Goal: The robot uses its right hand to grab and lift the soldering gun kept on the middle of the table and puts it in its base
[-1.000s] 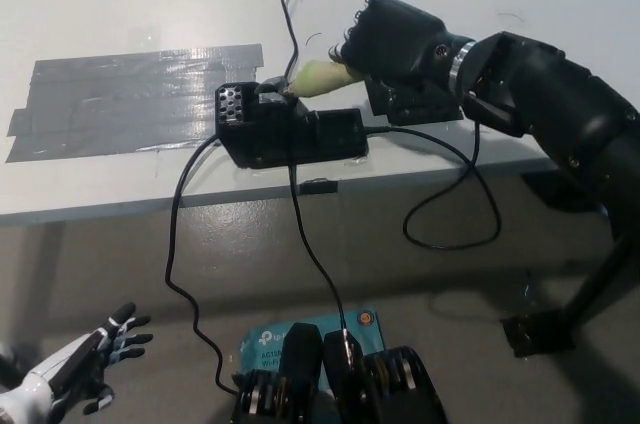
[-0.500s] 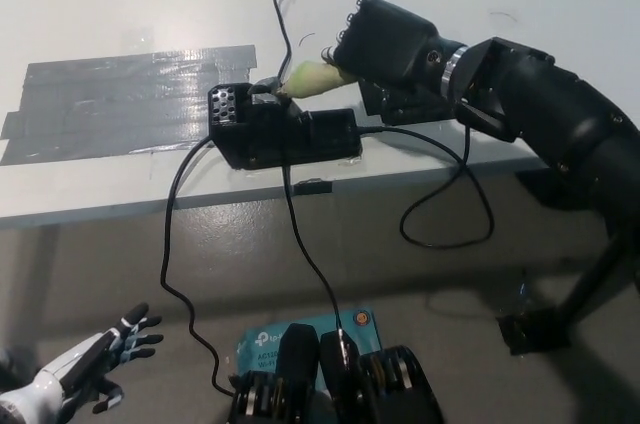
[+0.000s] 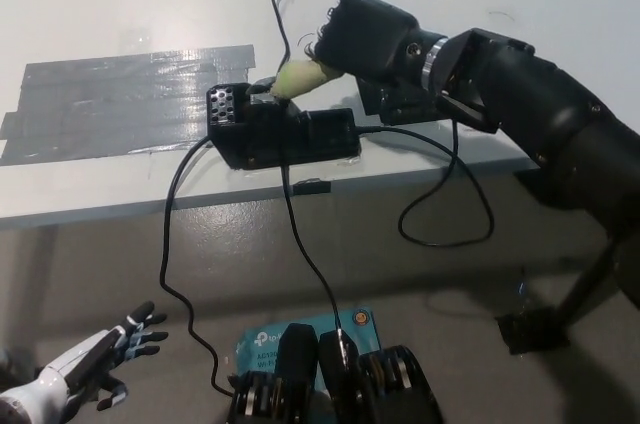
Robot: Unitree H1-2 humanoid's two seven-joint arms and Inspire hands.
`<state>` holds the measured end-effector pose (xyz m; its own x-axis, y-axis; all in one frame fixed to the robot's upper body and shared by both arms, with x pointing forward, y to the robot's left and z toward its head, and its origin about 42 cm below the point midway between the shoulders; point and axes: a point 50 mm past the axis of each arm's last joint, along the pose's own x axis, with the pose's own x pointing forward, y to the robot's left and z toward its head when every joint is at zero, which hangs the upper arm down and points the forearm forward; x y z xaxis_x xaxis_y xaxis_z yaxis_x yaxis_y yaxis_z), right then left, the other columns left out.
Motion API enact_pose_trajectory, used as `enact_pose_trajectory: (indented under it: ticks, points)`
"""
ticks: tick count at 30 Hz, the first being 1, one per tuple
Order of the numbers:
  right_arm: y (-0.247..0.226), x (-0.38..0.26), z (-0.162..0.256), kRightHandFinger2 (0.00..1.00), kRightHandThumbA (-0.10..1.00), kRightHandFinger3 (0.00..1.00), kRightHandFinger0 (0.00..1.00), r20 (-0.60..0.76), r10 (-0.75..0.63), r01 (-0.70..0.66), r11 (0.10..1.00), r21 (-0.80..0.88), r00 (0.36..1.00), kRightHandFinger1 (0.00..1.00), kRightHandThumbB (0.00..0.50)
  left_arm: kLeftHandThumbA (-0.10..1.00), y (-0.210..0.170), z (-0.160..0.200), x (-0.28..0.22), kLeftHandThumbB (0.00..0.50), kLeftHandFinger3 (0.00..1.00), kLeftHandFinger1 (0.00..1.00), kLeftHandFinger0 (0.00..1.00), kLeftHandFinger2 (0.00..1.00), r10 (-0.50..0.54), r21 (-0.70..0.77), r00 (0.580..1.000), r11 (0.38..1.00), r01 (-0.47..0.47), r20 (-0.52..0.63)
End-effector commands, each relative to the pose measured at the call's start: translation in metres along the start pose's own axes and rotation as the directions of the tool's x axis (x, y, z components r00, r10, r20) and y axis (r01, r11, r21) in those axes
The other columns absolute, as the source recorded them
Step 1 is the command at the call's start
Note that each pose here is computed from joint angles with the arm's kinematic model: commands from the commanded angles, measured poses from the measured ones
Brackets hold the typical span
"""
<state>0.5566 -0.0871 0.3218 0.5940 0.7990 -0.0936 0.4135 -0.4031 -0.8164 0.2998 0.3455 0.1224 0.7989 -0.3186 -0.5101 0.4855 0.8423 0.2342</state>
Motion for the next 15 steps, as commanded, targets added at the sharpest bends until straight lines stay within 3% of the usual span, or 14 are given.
enact_pose_trajectory:
  ticks: [1,2,6,7,8,9,10,12,13,14,15]
  points:
    - [-0.045,0.021,-0.006,0.31,-0.06,0.27,0.00,0.023,-0.078,0.080,0.995,-0.067,0.997,0.00,0.205,1.00,0.008,0.014,-0.004,0.271,1.00,0.98,0.94,1.00,0.009,0.040,1.000,0.999,-0.010,0.021]
    - [-0.044,0.020,-0.006,0.31,-0.04,0.23,0.00,0.024,-0.081,0.082,0.995,-0.064,0.996,0.00,0.194,1.00,0.008,0.015,-0.004,0.265,1.00,0.98,0.94,1.00,0.007,0.042,1.000,0.999,-0.008,0.021]
    - [-0.044,0.022,0.000,0.32,-0.07,0.25,0.00,0.030,-0.098,0.099,0.994,-0.051,0.995,0.00,0.203,1.00,0.008,0.017,-0.002,0.247,1.00,0.97,0.94,1.00,0.007,0.053,1.000,0.999,-0.008,0.021]
    - [-0.045,0.023,0.001,0.32,-0.08,0.27,0.00,0.027,-0.103,0.104,0.994,-0.044,0.994,0.00,0.212,1.00,0.008,0.017,-0.002,0.253,1.00,0.96,0.93,1.00,0.009,0.054,1.000,0.999,-0.010,0.021]
    - [-0.045,0.024,0.003,0.34,-0.10,0.44,0.00,0.028,-0.095,0.096,0.994,-0.049,0.995,0.00,0.254,1.00,0.007,0.017,-0.003,0.262,1.00,0.96,0.93,1.00,0.007,0.056,1.000,0.998,-0.008,0.021]
    - [-0.045,0.026,0.007,0.33,-0.10,0.48,0.00,0.035,-0.075,0.077,0.995,-0.065,0.997,0.00,0.275,1.00,0.008,0.016,-0.003,0.271,1.00,0.96,0.94,1.00,0.004,0.054,1.000,0.999,-0.005,0.020]
    - [-0.045,0.026,0.007,0.33,-0.10,0.48,0.00,0.035,-0.075,0.077,0.995,-0.064,0.997,0.00,0.279,1.00,0.008,0.016,-0.003,0.270,1.00,0.96,0.95,1.00,0.004,0.054,1.000,0.999,-0.005,0.020]
    - [-0.042,0.026,0.012,0.33,-0.10,0.39,0.00,0.030,-0.075,0.076,0.997,-0.023,0.997,0.00,0.302,1.00,0.009,0.017,-0.003,0.281,1.00,0.97,0.95,1.00,0.001,0.047,1.000,0.999,-0.002,0.025]
    - [-0.041,0.026,0.014,0.34,-0.10,0.29,0.00,0.019,-0.051,0.051,0.999,0.002,0.998,0.00,0.273,1.00,0.009,0.017,-0.003,0.281,1.00,0.97,0.95,1.00,0.000,0.048,1.000,0.999,-0.001,0.024]
    - [-0.040,0.026,0.016,0.35,-0.10,0.37,0.00,0.009,-0.034,0.034,0.999,0.037,0.999,0.00,0.248,1.00,0.009,0.017,-0.003,0.283,1.00,0.97,0.95,1.00,0.000,0.048,1.000,0.999,-0.001,0.022]
    - [-0.040,0.027,0.016,0.63,-0.07,0.69,0.16,-0.003,0.008,-0.008,0.999,0.041,1.000,0.24,0.149,1.00,0.009,0.017,-0.003,0.274,1.00,0.95,0.93,1.00,0.001,0.052,1.000,0.999,-0.002,0.021]
